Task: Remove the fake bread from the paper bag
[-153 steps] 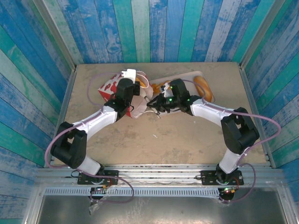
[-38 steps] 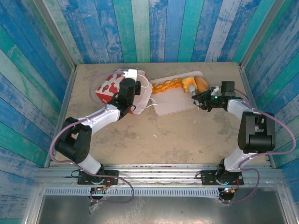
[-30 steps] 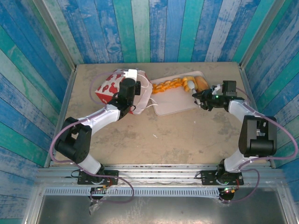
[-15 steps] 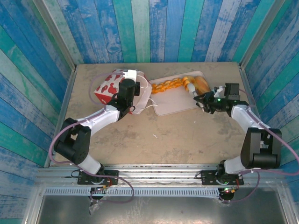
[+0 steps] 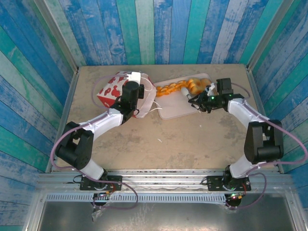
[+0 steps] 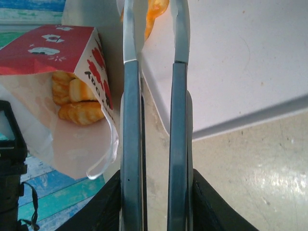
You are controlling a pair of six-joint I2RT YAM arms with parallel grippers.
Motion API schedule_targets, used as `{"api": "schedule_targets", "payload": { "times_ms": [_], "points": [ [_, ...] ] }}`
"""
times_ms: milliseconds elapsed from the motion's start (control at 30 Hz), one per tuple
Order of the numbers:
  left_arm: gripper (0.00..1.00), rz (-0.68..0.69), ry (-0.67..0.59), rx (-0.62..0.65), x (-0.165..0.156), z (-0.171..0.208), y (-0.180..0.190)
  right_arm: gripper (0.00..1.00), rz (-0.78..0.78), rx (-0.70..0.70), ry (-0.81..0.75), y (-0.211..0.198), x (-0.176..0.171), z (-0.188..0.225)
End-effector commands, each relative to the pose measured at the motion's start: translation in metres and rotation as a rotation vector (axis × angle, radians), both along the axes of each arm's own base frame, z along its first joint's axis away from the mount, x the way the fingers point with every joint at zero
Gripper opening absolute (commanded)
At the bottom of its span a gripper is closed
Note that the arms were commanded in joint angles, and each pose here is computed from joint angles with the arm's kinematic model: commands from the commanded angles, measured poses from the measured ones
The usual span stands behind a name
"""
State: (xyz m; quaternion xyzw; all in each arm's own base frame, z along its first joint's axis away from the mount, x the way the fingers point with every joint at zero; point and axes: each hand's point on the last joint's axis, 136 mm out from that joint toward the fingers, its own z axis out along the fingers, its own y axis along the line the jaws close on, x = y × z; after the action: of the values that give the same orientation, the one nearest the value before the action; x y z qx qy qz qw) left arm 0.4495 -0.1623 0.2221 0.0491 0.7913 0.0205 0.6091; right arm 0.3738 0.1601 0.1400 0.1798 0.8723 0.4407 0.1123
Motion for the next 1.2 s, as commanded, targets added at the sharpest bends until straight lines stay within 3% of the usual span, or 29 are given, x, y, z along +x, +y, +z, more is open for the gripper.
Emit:
{"api": "schedule_targets", "payload": {
  "times_ms": [0,300,1167],
  "points": [
    [0.0,0.004,-0.045,-0.024,-0.005,0.024,0.004,0.34,0.004,-0.022,-0.028,0.0,0.016,0.001],
    [0.0,0.009,-0.041,-0.016,-0.006,0.023,0.005,0.31,-0.013,-0.037,-0.029,-0.002,0.039,-0.005],
    [0.0,0.015,-0.04,-0.02,-0.006,0.023,0.006,0.25,-0.113,-0.065,-0.051,-0.028,0.06,-0.009]
  ]
}}
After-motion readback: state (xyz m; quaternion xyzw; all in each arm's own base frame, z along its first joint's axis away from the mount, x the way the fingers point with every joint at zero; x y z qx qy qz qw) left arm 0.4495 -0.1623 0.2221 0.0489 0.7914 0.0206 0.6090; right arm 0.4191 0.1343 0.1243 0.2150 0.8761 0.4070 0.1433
